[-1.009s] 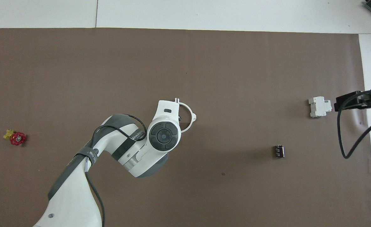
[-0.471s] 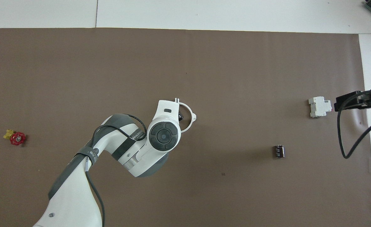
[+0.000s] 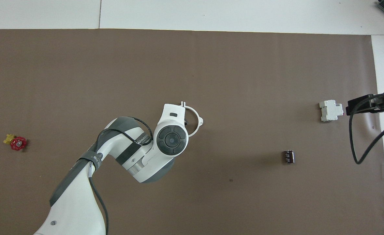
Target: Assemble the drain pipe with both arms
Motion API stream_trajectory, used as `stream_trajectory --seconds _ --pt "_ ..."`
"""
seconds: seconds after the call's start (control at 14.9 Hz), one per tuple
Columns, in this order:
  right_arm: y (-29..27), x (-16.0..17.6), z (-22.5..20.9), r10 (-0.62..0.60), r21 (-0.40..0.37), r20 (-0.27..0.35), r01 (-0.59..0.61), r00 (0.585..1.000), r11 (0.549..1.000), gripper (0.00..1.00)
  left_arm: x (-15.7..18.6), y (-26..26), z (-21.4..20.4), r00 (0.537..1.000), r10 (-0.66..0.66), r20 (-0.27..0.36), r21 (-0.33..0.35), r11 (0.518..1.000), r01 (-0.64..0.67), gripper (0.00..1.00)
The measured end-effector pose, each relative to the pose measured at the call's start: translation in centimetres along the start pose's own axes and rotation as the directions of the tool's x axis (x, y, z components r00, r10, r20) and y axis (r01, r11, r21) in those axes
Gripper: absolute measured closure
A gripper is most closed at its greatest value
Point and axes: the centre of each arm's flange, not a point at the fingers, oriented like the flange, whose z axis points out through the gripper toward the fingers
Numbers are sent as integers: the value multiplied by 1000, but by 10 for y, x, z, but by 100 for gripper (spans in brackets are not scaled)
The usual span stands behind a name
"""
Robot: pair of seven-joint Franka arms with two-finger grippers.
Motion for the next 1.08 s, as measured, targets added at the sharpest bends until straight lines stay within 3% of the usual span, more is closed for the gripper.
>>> stream_trajectory --seconds 0.27,0.54,0.81,1.08 --pt "0 0 0 0 0 0 0 1000 1000 0 11 3 -26 1000 -10 -15 6 1000 10 0" --pt "0 0 0 0 0 0 0 1000 1000 0 44 -23 -83 999 26 -23 45 999 -25 0" --pt "0 0 0 0 0 0 0 1000 1000 0 87 -74 -135 982 175 66 92 979 -180 0" --pt "0 0 0 0 0 0 0 1000 1000 0 141 -135 -173 953 278 120 79 954 -288 0"
